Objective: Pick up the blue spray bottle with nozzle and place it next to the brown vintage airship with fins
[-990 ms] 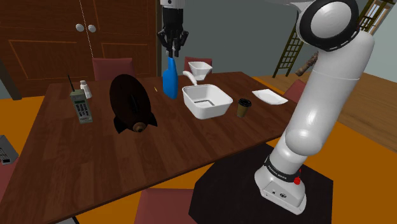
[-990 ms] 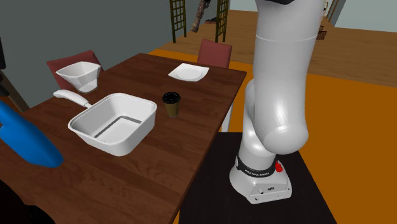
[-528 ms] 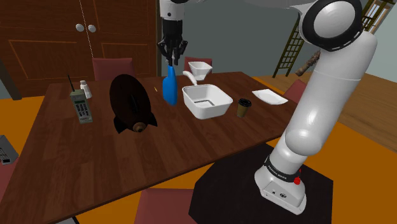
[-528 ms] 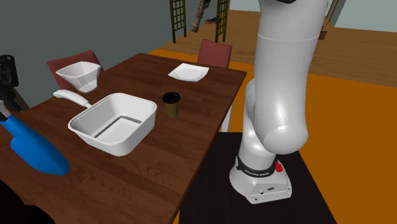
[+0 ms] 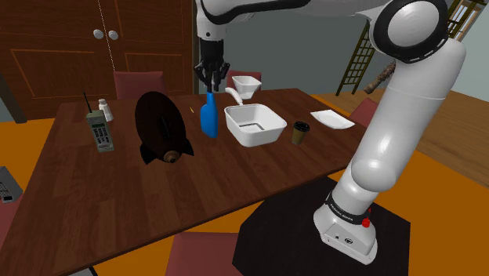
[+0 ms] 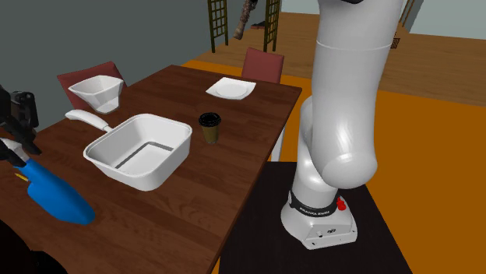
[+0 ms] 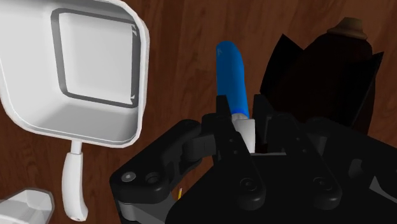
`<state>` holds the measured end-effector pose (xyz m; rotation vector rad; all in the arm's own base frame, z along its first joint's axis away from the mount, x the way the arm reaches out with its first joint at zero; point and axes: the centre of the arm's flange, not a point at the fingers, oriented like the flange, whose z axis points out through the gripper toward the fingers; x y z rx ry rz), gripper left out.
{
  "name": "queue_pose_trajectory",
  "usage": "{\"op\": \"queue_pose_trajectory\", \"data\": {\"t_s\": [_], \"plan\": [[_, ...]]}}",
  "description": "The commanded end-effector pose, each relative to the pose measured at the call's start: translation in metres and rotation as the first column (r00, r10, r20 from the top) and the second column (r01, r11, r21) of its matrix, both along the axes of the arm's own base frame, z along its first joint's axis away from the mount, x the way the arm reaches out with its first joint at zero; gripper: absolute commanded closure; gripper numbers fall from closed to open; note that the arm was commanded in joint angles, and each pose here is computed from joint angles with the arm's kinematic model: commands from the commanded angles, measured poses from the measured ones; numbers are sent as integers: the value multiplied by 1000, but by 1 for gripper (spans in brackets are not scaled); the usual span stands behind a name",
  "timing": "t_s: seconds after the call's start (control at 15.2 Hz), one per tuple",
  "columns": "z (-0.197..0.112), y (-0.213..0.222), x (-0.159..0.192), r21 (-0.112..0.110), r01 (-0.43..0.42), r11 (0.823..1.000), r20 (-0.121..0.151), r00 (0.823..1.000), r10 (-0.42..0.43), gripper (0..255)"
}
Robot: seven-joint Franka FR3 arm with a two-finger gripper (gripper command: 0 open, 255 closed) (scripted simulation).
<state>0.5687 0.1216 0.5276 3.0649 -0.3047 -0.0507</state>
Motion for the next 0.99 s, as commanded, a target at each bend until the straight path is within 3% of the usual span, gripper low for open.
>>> {"op": "queue_pose_trajectory", "data": {"t_s": [0.0,0.92], "plan": [[-11,0,0,0,0,1000,1,1000,0,255],[-85,0,0,0,0,1000,1,1000,0,255]]}}
